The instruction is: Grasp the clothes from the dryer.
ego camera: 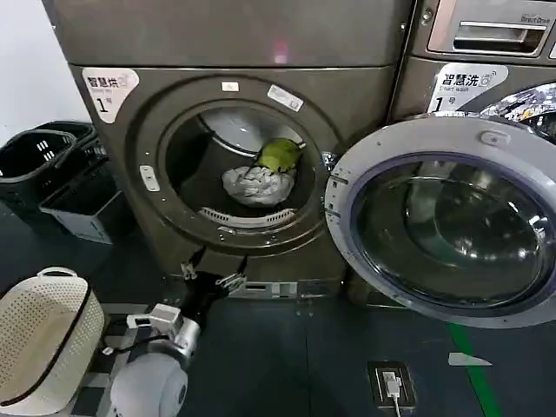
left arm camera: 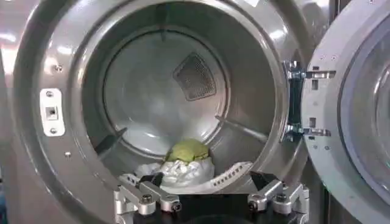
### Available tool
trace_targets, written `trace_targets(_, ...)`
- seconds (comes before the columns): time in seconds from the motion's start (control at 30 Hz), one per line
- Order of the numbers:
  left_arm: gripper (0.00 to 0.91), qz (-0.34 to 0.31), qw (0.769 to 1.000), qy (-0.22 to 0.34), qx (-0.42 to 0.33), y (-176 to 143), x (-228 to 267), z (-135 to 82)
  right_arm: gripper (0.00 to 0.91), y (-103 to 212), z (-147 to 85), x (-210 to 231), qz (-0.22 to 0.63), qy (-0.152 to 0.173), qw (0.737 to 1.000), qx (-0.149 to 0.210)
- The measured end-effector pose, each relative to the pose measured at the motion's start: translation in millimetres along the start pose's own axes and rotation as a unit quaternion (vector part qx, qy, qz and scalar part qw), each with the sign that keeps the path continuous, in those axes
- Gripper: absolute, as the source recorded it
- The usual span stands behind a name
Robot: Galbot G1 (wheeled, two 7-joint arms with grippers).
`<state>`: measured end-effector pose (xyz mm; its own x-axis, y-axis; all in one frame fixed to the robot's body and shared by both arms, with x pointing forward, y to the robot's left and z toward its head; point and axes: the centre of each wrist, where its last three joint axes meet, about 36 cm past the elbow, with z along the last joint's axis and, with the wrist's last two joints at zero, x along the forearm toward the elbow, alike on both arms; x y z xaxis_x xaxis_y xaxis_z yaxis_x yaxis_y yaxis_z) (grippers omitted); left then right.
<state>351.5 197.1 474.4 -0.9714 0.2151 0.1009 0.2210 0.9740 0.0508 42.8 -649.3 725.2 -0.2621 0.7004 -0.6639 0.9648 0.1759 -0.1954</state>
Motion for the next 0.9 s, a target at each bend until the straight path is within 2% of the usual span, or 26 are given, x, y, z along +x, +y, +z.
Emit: trace_targets(0.9,0.907,0.007,1.0,-0.002,-0.002,-5.2,2.3,-1.7,0.907,-9.3,-0.3,-3.2,0.011,0.0,1.0,0.001)
